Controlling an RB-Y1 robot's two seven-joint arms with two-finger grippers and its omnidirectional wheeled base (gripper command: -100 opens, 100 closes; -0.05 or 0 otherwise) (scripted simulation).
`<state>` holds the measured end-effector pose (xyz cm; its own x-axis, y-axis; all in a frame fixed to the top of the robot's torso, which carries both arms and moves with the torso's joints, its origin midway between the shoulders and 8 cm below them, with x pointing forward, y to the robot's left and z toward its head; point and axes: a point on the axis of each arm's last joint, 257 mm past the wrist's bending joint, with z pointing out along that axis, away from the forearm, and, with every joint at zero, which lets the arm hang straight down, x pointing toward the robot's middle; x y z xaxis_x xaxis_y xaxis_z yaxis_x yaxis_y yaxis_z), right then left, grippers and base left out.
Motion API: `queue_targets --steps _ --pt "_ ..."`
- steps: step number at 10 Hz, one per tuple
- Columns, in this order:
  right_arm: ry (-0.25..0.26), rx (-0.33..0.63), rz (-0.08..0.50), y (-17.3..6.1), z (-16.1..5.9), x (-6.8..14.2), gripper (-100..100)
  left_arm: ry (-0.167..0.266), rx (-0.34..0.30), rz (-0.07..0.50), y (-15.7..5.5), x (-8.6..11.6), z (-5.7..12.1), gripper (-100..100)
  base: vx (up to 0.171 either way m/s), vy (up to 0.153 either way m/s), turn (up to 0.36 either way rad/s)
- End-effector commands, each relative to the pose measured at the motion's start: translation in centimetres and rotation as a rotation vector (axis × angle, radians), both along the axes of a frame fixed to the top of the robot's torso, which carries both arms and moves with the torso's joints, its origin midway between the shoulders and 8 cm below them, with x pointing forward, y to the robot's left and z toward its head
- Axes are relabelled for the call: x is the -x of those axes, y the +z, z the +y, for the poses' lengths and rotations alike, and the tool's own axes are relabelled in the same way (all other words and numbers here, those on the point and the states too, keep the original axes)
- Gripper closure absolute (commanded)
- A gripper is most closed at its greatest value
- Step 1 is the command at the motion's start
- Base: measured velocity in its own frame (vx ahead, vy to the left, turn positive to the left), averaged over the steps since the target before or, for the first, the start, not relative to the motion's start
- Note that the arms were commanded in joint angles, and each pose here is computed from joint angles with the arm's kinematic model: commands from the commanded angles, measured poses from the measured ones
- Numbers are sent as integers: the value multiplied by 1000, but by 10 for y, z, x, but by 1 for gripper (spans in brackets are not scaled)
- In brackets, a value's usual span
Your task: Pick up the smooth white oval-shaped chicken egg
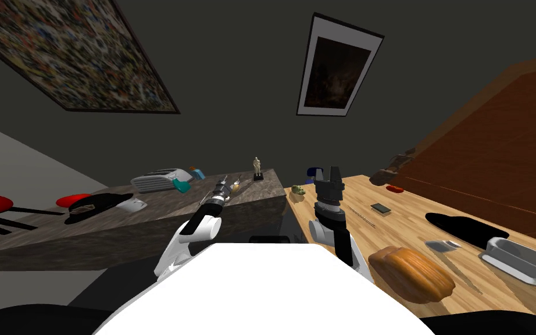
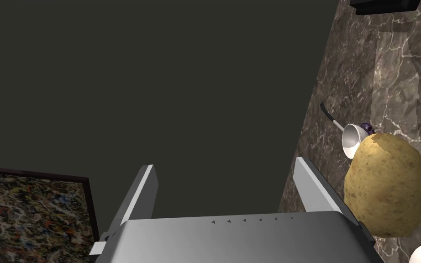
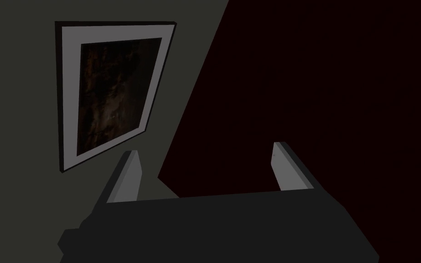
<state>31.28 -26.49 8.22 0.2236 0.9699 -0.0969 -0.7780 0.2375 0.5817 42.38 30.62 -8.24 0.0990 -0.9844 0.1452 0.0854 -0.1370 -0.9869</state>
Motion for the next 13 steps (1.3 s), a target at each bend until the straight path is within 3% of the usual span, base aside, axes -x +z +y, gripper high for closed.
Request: queue_targets --steps 1,13 --pt "0 0 0 0 0 0 0 2 20 37 -8 -3 0 -100 -10 20 -68" --pt "0 0 0 0 0 0 0 40 104 307 -75 -9 6 -100 -14 41 -47"
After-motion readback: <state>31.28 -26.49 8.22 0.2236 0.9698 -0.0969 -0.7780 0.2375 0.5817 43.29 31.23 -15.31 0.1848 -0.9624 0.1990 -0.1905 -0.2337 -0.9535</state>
